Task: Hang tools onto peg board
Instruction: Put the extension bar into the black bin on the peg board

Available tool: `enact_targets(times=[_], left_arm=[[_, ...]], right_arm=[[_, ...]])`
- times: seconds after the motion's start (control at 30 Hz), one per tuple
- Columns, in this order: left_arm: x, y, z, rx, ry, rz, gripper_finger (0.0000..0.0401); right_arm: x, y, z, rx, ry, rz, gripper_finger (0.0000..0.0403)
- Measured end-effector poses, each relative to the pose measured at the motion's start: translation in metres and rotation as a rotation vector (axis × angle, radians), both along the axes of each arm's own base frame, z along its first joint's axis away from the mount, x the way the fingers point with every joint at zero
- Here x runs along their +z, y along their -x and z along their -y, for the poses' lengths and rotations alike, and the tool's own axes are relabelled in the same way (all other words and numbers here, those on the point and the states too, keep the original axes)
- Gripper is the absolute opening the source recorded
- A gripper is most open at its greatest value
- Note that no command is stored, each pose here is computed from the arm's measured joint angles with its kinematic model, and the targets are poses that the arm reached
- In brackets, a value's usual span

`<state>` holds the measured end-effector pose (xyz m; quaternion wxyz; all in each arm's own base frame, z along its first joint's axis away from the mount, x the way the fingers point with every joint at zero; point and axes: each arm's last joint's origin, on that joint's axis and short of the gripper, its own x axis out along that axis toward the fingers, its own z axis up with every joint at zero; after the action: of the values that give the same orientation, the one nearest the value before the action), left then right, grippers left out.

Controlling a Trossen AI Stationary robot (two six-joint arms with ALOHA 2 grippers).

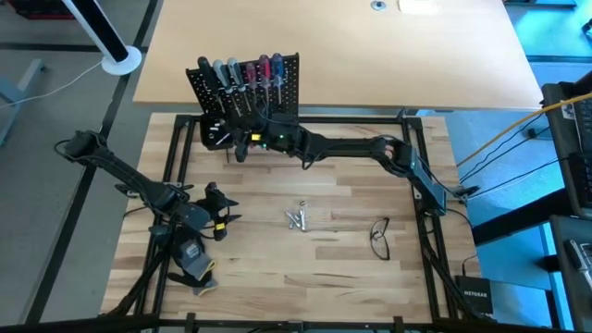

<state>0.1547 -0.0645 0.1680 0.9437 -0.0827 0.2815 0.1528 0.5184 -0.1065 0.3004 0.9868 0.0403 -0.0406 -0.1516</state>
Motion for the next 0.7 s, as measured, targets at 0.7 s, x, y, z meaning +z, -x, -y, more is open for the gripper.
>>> enact_targets(times=[0.7], left_arm=[[0.000,0.000,0.000,0.012,0.018,0.005,0.0192]], right_arm=[[0.032,0.050,-0.056,0.212,-0.086,-0.523,0.0204]])
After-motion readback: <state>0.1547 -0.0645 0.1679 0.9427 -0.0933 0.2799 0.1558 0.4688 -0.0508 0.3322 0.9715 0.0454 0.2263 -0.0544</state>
